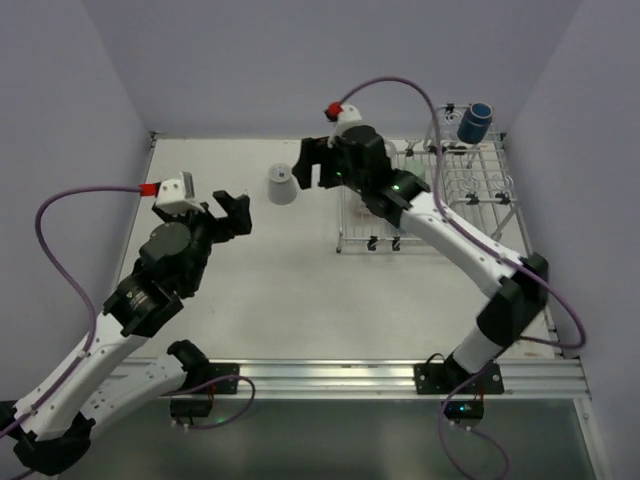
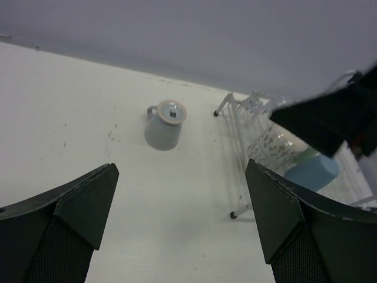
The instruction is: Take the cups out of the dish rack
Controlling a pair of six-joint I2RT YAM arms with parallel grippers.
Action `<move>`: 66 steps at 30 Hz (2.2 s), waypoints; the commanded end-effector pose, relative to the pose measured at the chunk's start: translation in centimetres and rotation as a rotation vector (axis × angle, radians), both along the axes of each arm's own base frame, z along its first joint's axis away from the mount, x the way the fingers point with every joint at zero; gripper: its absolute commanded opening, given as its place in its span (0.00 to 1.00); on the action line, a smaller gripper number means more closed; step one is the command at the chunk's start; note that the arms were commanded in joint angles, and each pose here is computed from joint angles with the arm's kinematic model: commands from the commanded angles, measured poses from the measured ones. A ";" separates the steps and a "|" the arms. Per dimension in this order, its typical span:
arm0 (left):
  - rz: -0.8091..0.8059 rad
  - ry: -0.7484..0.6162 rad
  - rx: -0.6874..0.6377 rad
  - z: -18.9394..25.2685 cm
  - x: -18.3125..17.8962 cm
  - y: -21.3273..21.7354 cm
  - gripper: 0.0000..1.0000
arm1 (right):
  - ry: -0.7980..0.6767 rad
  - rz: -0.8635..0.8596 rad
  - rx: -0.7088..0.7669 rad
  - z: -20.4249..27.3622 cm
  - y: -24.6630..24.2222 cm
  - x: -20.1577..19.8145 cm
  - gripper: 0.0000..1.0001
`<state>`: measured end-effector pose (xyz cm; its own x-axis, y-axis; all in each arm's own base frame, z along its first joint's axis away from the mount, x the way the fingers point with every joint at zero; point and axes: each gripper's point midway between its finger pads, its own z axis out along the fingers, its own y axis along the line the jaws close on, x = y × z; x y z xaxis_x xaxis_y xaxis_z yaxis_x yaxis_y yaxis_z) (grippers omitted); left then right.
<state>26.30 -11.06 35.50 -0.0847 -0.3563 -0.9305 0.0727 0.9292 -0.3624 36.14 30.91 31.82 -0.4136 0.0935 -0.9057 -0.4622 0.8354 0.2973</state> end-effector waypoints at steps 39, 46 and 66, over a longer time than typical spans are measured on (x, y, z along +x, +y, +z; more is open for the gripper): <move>-0.119 0.079 0.151 -6.3 -1.5 -0.4 1.00 | 0.244 -0.051 0.047 -17.0 12.7 18.6 0.87; -0.087 0.042 0.130 -5.2 -2.1 0.7 1.00 | 0.262 -0.042 0.023 -17.5 12.7 18.0 0.85; -0.132 -0.007 0.089 -3.9 -3.5 0.9 1.00 | 0.265 -0.161 -0.121 -18.2 8.8 16.1 0.52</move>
